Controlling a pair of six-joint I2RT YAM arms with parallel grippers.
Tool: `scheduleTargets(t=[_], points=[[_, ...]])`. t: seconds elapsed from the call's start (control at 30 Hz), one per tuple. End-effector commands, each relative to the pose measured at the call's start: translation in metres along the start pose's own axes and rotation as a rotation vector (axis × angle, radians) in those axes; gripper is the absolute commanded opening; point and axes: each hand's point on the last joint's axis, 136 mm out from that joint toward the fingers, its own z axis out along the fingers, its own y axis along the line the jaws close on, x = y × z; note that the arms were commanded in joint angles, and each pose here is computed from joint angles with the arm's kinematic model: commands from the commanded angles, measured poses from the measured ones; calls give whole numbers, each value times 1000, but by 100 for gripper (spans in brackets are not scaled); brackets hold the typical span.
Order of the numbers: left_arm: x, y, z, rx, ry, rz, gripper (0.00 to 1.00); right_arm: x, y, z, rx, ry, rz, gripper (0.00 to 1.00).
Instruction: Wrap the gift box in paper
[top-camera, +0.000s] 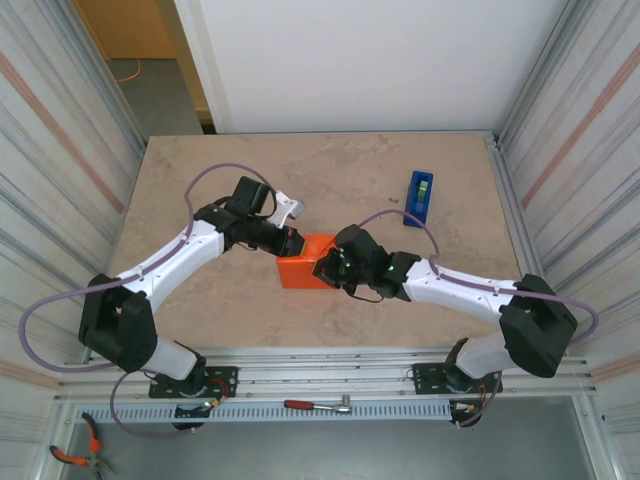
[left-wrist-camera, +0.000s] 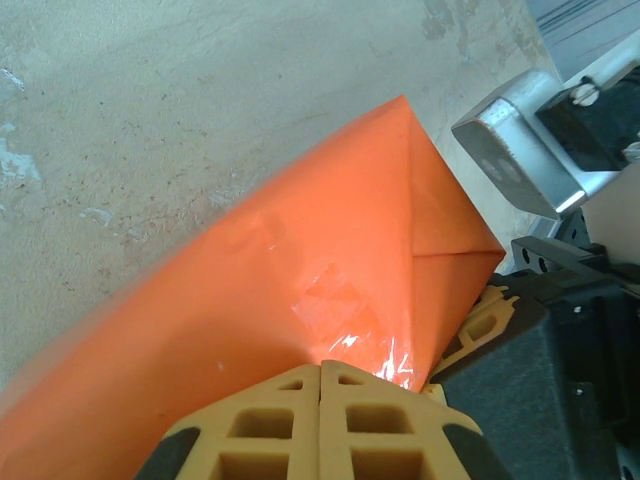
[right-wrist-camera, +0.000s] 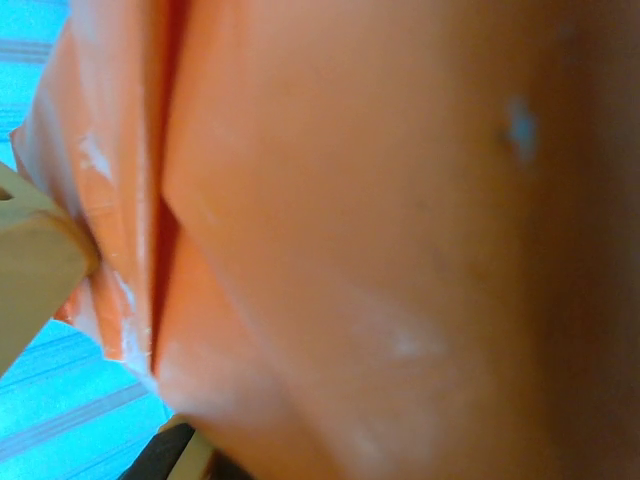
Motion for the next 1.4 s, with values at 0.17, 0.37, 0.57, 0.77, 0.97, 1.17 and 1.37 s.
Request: scheduleTargets(t=[0.17,0.37,0.57,0.77,0.97,1.17,1.37], points=[[23,3,2,-14,71,-32,0,2,-11,-15,34,-23,2,0],[13,-5,-5,6,44,-29,0,1,5,-42,-16,-30,-39,0],[8,-9,-8,16,31,-30,0,-5,38,-51,-79,-38,-95,0],[12,-6,-5,11,41,-39,0,-7,55,-34,-105,-14,-111,0],[12,-5,-4,7,41,-39,0,-7,35,-15,-63,-1,-83,0],[7,-6,-5,9,31,-37,0,-9,20,-13,-35,2,-50,0],[-12,-8,-14,7,-21,-24,0,-16,36,-23,-79,-1,-71,0]])
